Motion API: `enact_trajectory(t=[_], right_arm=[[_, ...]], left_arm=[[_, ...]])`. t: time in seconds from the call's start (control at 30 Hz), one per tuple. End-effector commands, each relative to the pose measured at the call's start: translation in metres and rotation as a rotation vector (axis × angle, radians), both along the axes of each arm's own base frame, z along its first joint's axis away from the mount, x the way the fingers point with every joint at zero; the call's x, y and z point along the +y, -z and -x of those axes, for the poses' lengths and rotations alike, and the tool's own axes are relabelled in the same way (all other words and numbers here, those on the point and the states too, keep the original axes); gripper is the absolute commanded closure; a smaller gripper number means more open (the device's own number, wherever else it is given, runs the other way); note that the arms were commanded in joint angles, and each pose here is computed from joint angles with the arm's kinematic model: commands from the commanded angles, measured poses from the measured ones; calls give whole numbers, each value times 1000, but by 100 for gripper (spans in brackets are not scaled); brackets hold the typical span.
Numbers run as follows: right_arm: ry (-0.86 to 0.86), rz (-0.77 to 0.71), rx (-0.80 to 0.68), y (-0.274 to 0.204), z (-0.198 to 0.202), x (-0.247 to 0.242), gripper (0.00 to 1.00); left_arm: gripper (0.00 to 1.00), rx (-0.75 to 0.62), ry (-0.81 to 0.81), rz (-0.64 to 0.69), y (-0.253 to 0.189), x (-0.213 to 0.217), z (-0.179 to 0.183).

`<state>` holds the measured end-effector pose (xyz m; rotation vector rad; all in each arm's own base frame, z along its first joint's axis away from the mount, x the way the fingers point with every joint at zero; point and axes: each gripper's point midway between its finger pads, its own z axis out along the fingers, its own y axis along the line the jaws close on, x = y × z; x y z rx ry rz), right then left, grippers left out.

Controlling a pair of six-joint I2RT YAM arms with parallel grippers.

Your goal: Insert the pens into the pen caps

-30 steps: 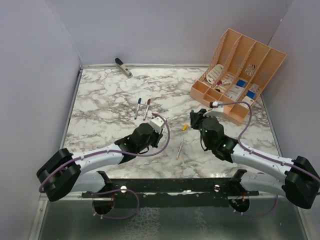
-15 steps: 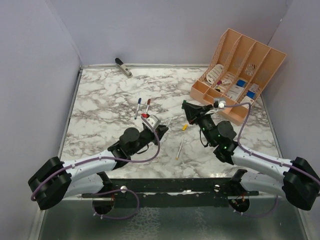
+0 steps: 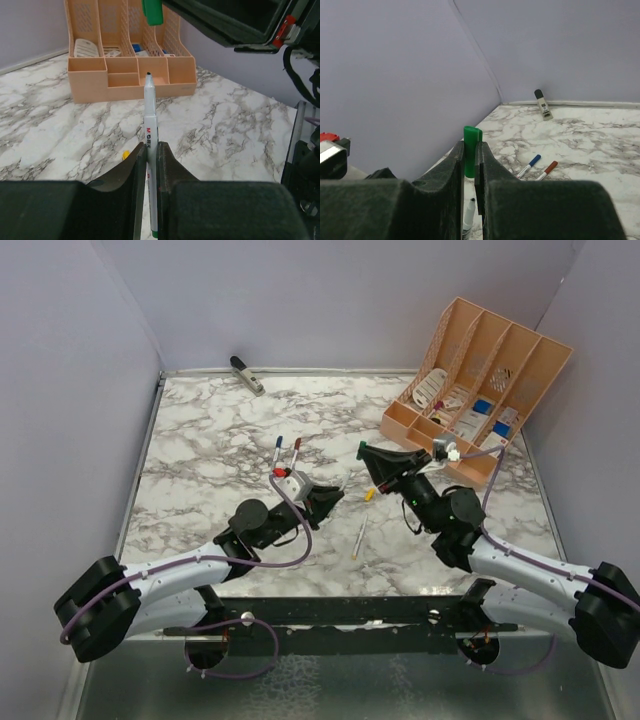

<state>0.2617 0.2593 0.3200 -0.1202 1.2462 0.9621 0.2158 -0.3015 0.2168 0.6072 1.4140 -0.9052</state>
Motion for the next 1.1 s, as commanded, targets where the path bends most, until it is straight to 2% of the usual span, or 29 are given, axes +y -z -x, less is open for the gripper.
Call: enact_trajectory(t=[0.0, 1.07], right_arm=[[-70, -37, -87, -8, 15, 3, 99], [-99, -86, -119, -3, 22, 3, 99]], left_arm=[[100, -71, 55, 120, -39, -5, 10], [100, -82, 77, 166, -52, -13, 9]])
